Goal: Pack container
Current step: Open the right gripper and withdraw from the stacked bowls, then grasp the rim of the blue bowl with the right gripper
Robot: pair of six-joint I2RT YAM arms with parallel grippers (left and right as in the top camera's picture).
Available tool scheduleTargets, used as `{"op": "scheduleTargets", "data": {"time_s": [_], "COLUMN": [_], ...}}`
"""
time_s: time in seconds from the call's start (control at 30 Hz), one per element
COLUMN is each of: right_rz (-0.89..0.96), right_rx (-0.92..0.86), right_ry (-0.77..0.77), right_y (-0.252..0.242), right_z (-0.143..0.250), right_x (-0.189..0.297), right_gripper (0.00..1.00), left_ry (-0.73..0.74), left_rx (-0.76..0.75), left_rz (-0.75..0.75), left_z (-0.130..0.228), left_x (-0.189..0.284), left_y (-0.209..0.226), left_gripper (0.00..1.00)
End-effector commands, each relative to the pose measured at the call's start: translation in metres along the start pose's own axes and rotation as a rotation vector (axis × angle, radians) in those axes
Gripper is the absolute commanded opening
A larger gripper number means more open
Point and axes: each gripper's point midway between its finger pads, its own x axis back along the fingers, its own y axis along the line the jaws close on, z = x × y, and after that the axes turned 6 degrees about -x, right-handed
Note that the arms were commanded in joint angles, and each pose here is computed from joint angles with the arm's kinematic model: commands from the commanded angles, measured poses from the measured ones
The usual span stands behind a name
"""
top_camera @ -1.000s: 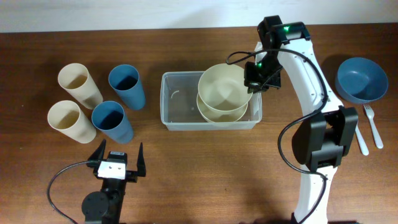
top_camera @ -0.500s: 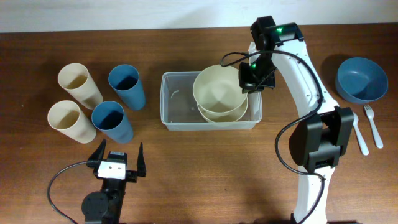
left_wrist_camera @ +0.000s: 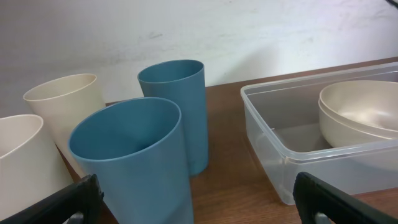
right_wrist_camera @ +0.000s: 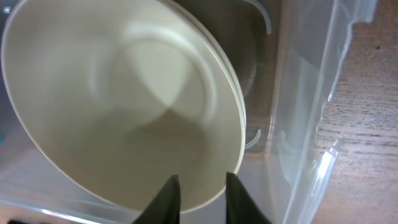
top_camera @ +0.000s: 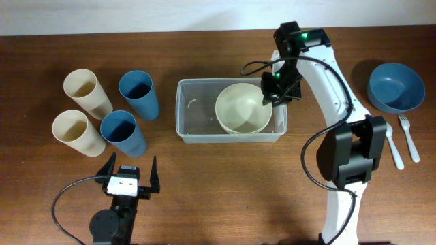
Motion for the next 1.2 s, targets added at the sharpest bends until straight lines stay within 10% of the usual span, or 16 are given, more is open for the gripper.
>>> {"op": "scheduleTargets", "data": {"time_s": [0.0,0.2,0.7,1.17], "right_rz": [-0.045,-0.054,0.025,-0.004], "right_rx": [-0.004,-0.103,-0.906,-1.021], "right_ry": [-0.101,-0.315,-0.456,-0.325], "right_y": [0.005,-0.025,-0.296,-0.361], "right_z": [-0.020,-0.045,-0.020,-0.024], "right_x": [0.039,0.129,0.208,0.114], "right_gripper": [0.46,0.99,0.99,0.99], "left_ry": [0.003,0.003,0.005,0.006], "left_rx": [-0.016,-0.016,-0.016,-0.016], "left_rz": [0.000,0.000,0.001,0.001], "left_z": [0.001,0.001,0.002,0.002], "left_x": [0.000,0.000,0.000,0.000], "left_y": [-0.001,-0.001,-0.001,-0.001], "left_gripper": [1.00,1.00,1.00,1.00]}}
